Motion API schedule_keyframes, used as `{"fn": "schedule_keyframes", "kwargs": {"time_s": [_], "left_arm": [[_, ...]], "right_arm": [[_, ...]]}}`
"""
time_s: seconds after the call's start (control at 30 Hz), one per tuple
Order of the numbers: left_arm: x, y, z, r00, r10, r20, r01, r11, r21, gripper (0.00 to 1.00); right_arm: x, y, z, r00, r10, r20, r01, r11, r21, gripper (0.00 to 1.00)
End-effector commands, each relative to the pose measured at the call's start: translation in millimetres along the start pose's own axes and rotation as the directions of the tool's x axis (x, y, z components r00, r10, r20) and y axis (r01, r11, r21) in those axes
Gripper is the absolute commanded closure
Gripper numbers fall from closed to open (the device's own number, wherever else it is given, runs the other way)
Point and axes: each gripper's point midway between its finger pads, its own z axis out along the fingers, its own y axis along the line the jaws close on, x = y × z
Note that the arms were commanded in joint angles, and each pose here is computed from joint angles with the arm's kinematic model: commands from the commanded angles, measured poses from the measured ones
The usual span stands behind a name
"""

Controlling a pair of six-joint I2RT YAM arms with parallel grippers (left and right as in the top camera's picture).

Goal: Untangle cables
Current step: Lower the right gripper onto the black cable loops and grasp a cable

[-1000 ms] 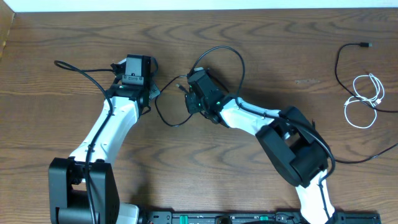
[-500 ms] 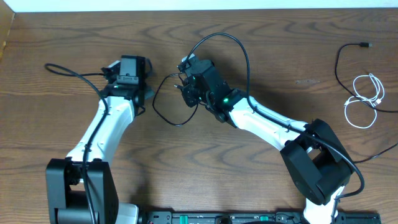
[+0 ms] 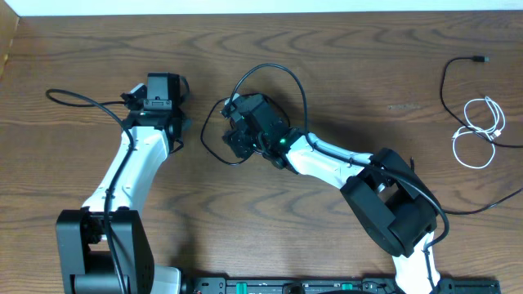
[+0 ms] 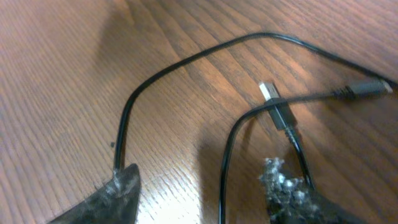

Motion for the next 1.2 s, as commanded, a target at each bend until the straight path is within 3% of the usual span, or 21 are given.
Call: {"fn": "schedule_keyframes", "kwargs": {"time_s": [0.0,0.13,0.47,0.6,0.73,0.9,1.0,1.17], "left_arm": [[5,6,4,1.000,-0.015,-0.011,0.015,1.000,-0.020,0.69],[5,6,4,1.000,-0.015,-0.011,0.015,1.000,-0.020,0.60],[5,6,4,1.000,-0.015,-0.011,0.015,1.000,-0.020,0.57],[5,6,4,1.000,-0.015,-0.010,0.015,1.000,-0.020,0.54],[5,6,4,1.000,-0.015,-0.010,0.015,1.000,-0.020,0.52],[4,6,4,1.000,-0.015,-0.010,0.015,1.000,-0.020,0.51],[5,6,4,1.000,-0.015,-0.010,0.015,1.000,-0.020,0.50],[4,6,4,1.000,-0.015,-0.010,0.015,1.000,-0.020,0.50]], "right_arm": [[-1,0,0,1.000,-0.018,0.003,0.018,1.000,-0.009,0.34],[4,0,2,1.000,0.001,-0.013,-0.001,1.000,-0.012,0.30],[72,36,25,0.977,-0.036,-0.209,0.025,0.998,-0.053,0.14],[93,55,24,0.950,-0.158,-0.271,0.135,0.986,-0.101,0.15],[98,71,24,0.913,-0.315,-0.258,0.284,0.947,-0.152,0.37],[95,46,25,0.884,-0.373,-0.282,0.386,0.922,-0.011,0.99],[89,28,24,0.882,-0.366,-0.297,0.407,0.909,0.090,0.99],[52,34,6,0.911,-0.354,-0.212,0.384,0.916,0.119,0.99]]}}
